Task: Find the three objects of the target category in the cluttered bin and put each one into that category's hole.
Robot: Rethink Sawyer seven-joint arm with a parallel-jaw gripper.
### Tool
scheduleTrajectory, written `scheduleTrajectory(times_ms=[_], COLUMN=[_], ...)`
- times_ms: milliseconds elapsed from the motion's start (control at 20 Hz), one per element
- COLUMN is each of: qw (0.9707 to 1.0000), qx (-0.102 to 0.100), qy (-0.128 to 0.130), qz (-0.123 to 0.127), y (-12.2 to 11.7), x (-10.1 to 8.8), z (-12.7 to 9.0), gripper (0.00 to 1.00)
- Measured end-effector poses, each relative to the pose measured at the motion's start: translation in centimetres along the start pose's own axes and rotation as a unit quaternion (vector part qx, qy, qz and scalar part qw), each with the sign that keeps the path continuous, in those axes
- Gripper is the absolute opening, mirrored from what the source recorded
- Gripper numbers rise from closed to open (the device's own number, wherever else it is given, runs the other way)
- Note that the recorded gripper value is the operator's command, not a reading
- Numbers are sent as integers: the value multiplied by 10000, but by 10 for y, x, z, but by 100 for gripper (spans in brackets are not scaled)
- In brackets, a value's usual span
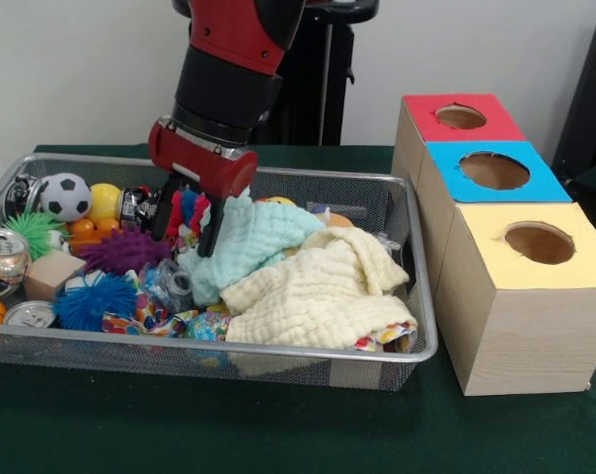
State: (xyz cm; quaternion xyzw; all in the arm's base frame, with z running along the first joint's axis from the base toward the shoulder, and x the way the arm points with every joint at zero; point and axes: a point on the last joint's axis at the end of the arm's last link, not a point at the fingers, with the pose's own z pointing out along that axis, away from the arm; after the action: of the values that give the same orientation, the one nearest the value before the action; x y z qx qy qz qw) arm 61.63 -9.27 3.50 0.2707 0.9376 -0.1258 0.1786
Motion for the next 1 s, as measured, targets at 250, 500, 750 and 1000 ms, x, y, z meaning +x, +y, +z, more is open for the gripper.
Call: scheduleTrajectory(times_ms=[250,500,750,1000], qw=[10000,10000,9998,9995], qx=[-27,53,146,197], qy=[-33,57,158,249], qz=[-18,-26,-3,24], y=[-2,-10,-16,-21], x=[14,30,39,48], z=[14,26,35,44], gripper=[100,100,100,100])
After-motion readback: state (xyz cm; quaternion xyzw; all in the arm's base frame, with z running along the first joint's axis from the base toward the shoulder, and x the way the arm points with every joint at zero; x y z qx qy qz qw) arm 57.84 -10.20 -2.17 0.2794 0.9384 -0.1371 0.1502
